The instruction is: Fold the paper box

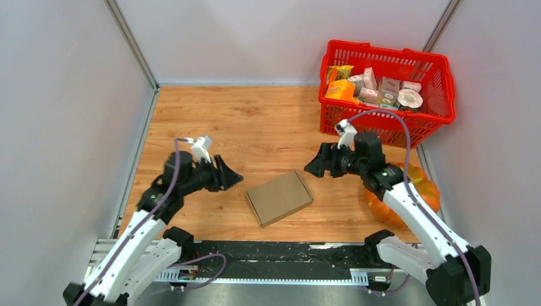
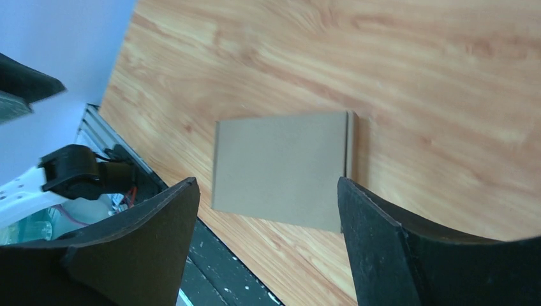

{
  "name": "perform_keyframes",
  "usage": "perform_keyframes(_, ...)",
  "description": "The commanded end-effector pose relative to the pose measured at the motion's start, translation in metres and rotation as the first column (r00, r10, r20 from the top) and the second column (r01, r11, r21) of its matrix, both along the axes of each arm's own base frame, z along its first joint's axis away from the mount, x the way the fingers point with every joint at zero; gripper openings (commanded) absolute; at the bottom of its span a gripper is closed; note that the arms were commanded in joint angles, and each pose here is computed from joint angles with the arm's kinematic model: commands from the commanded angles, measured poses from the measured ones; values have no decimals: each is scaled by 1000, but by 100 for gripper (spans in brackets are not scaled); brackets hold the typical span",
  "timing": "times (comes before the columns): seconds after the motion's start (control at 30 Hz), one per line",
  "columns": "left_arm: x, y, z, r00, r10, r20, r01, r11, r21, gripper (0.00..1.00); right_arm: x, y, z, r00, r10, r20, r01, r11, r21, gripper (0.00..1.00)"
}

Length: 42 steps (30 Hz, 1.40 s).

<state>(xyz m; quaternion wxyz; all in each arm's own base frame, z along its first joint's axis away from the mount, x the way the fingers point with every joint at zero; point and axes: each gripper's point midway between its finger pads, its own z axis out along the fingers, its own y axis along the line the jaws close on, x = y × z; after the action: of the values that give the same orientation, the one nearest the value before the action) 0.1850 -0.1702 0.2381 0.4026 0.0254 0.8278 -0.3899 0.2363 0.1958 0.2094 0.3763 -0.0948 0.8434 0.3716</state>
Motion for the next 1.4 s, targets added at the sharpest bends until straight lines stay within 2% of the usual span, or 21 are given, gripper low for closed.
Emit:
perform_keyframes(0.0, -12, -38, -75, 979, -56, -197, 38, 995, -94, 56, 4, -2, -58, 993, -17, -119, 8, 997, -71, 84)
perform_keyframes(0.07, -10, -35, -112, 970, 25, -241, -31, 999, -23, 57, 6, 1, -78, 988, 0, -157, -13, 997, -79, 84)
perform_keyframes(0.13, -15, -42, -129, 962, 33, -270, -42, 999, -29, 57, 7, 7, -87, 985, 32, -171, -43, 997, -63, 83)
perform_keyframes(0.27, -9, -52, -163, 950, 50, -308, -67, 997, -44, 57, 7, 15, -120, 966, 49, -255, -67, 996, -60, 75)
perform_keyframes(0.37, -2, -60, -173, 946, 40, -320, -45, 999, -6, 57, 10, 22, -135, 958, 45, -284, -69, 995, -75, 66)
perform_keyframes(0.43, 3, -64, -176, 947, 34, -320, -34, 999, 7, 51, 13, 27, -139, 958, 46, -284, -71, 994, -78, 65)
perform_keyframes(0.53, 14, -74, -181, 942, 32, -333, -23, 999, 31, 49, 14, 33, -148, 953, 45, -300, -75, 993, -88, 61)
perform_keyframes(0.6, 18, -78, -182, 942, 26, -335, -17, 999, 30, 49, 13, 35, -154, 945, 45, -325, -78, 993, -89, 55)
perform_keyframes(0.7, 19, -88, -185, 936, -1, -352, 4, 1000, 8, 41, 8, 39, -156, 935, 52, -351, -84, 994, -76, 47)
perform_keyframes(0.77, 20, -96, -187, 932, -23, -361, 25, 1000, 2, 39, 6, 35, -156, 934, 31, -355, -65, 994, -83, 43)
perform_keyframes(0.97, 21, -119, -191, 921, -74, -382, 76, 997, -10, 37, -7, 4, -158, 923, -136, -361, 77, 982, -174, 43)
perform_keyframes(1.1, 20, -141, -185, 919, -123, -376, 120, 992, -30, 35, -20, -26, -166, 865, -307, -397, 214, 941, -261, 45)
perform_keyframes(1.17, 16, -155, -183, 914, -150, -377, 147, 988, -37, 35, -25, -35, -162, 833, -369, -412, 282, 924, -259, 46)
perform_keyframes(1.3, 7, -183, -176, 903, -215, -372, 207, 976, -63, 35, -40, -72, -169, 732, -545, -409, 413, 832, -369, 48)
perform_keyframes(1.37, -3, -199, -172, 892, -257, -371, 246, 966, -79, 35, -43, -78, -163, 724, -563, -398, 437, 821, -367, 48)
